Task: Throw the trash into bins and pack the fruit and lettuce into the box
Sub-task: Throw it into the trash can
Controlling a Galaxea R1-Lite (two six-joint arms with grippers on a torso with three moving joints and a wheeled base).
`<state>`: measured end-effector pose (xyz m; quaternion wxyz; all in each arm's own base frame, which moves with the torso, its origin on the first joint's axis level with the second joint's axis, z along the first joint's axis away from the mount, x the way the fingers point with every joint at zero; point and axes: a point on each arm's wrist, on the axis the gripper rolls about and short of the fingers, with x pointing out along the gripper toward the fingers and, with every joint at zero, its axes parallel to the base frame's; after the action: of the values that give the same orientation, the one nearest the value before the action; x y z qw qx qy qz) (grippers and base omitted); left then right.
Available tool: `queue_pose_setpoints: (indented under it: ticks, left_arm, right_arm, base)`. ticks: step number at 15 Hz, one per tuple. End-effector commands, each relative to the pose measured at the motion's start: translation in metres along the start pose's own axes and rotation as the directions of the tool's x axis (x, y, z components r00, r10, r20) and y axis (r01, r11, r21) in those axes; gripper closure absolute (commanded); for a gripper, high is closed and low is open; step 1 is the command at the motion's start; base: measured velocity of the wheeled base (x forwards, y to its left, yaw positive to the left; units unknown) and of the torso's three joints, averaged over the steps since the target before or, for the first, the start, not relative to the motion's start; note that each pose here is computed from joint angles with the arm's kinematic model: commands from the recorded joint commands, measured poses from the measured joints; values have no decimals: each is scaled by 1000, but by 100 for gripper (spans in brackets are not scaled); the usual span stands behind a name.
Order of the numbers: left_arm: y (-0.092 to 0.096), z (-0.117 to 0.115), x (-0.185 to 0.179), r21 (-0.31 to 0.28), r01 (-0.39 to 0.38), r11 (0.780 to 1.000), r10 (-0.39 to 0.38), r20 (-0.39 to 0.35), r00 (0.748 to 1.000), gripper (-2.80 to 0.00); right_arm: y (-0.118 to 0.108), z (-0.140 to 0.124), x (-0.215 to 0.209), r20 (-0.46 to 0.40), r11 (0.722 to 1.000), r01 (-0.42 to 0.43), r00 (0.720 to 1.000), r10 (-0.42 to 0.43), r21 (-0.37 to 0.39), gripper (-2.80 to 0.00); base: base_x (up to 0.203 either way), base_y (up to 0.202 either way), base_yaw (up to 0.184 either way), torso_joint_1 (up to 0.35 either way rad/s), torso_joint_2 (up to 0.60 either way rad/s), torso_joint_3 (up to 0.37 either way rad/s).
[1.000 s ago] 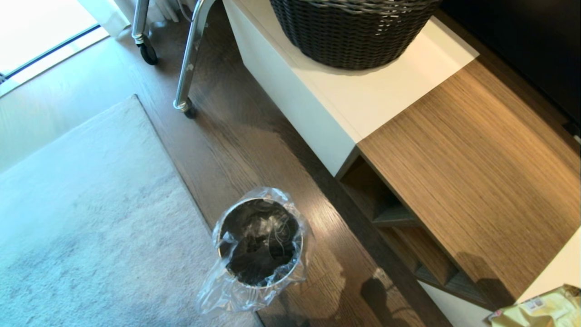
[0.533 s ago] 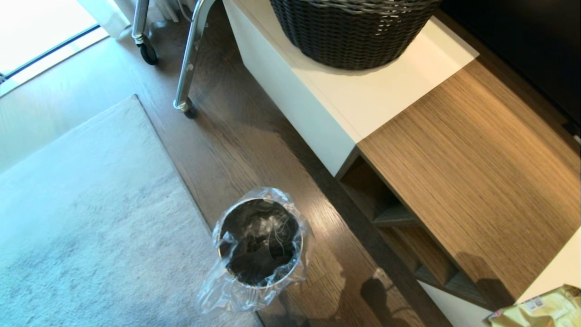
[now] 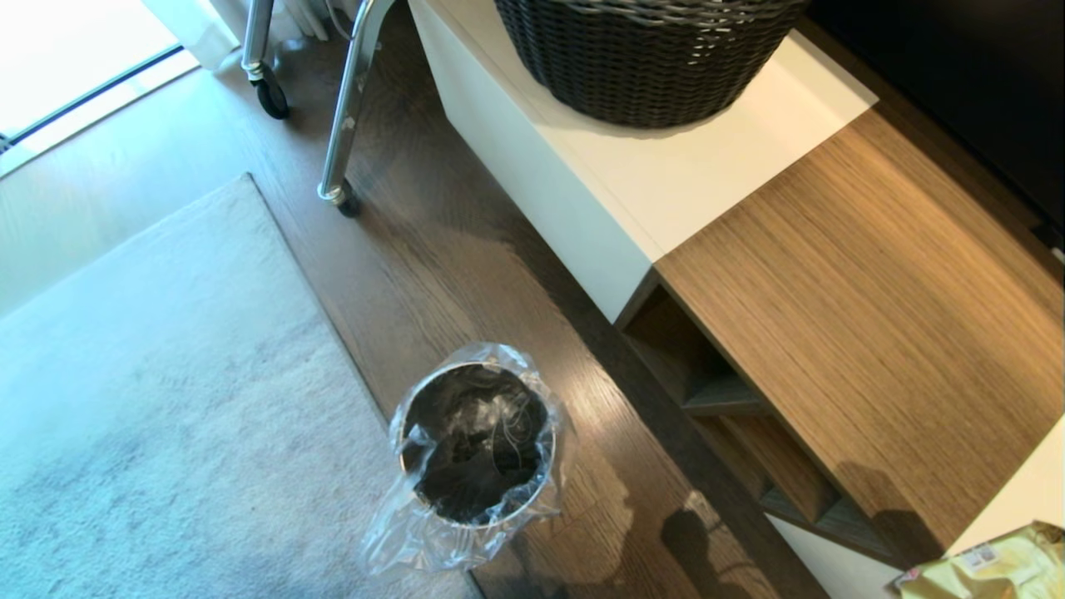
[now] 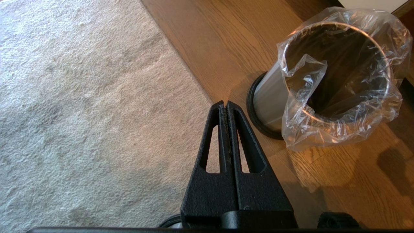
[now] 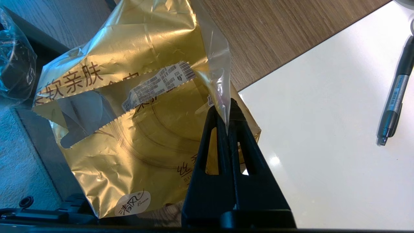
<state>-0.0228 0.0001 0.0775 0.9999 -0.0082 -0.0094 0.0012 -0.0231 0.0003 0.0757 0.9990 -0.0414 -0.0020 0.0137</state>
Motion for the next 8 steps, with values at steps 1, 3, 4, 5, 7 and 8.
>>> queue_pose_setpoints:
  ticks: [1,3,4,5,7,8]
  left_arm:
    - [0,0,0,0,-2,1000,2,1,1000,0]
    - [0,0,0,0,-2,1000,2,0,1000,0]
    - [0,0,0,-1,0,1000,0,1,1000,0]
    - [0,0,0,1,0,1000,0,1,1000,0]
    - [0,0,0,1,-1,1000,1,0,1000,0]
    - [0,0,0,1,-1,1000,1,1,1000,0]
  right_arm:
    - [0,0,0,-3,1000,0,1000,0,-2,0]
    - [0,0,0,-3,1000,-2,1000,2,-1,0]
    - [0,0,0,-3,1000,0,1000,0,0,0]
    - [0,0,0,-3,1000,-2,1000,2,-1,0]
    - [0,0,0,-3,1000,0,1000,0,-2,0]
    - [0,0,0,-3,1000,0,1000,0,0,0]
  base:
    - [0,0,0,0,0,0]
    - [0,0,0,0,0,0]
    - [0,0,0,0,0,0]
    - [0,0,0,0,0,0]
    - [0,0,0,0,0,0]
    - [0,0,0,0,0,0]
